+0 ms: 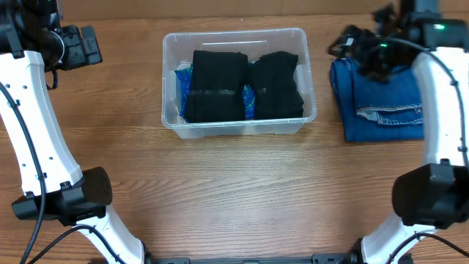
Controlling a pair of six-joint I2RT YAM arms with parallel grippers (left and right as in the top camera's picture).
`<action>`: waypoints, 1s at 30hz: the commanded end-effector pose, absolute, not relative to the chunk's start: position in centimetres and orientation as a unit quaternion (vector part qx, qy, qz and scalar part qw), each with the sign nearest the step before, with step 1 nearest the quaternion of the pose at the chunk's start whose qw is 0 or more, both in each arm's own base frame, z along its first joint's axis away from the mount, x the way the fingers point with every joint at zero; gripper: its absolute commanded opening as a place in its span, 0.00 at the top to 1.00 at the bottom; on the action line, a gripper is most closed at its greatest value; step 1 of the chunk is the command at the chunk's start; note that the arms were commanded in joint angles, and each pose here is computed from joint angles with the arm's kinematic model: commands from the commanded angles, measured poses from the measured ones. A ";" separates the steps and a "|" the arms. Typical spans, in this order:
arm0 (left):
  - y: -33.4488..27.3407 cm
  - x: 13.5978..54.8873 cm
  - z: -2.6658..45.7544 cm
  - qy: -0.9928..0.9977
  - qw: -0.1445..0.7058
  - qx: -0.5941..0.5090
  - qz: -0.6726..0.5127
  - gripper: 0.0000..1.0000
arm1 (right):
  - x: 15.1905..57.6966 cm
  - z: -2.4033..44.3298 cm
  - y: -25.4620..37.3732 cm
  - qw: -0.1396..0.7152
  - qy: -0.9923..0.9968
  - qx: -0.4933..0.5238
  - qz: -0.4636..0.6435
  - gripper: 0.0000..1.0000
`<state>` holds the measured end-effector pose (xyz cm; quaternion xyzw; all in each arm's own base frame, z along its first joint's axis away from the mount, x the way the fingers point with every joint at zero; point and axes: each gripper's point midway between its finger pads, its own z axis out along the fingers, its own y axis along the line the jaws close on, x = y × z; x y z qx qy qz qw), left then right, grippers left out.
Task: Pack container
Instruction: 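Grasp the folded blue jeans with the right gripper and lift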
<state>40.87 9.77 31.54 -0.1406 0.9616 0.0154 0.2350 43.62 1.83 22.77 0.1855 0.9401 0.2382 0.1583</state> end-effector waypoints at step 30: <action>10.0 41.0 31.1 0.962 0.230 -0.149 0.016 0.00 | 34.9 -1.2 -11.0 0.087 0.789 0.597 0.118 0.03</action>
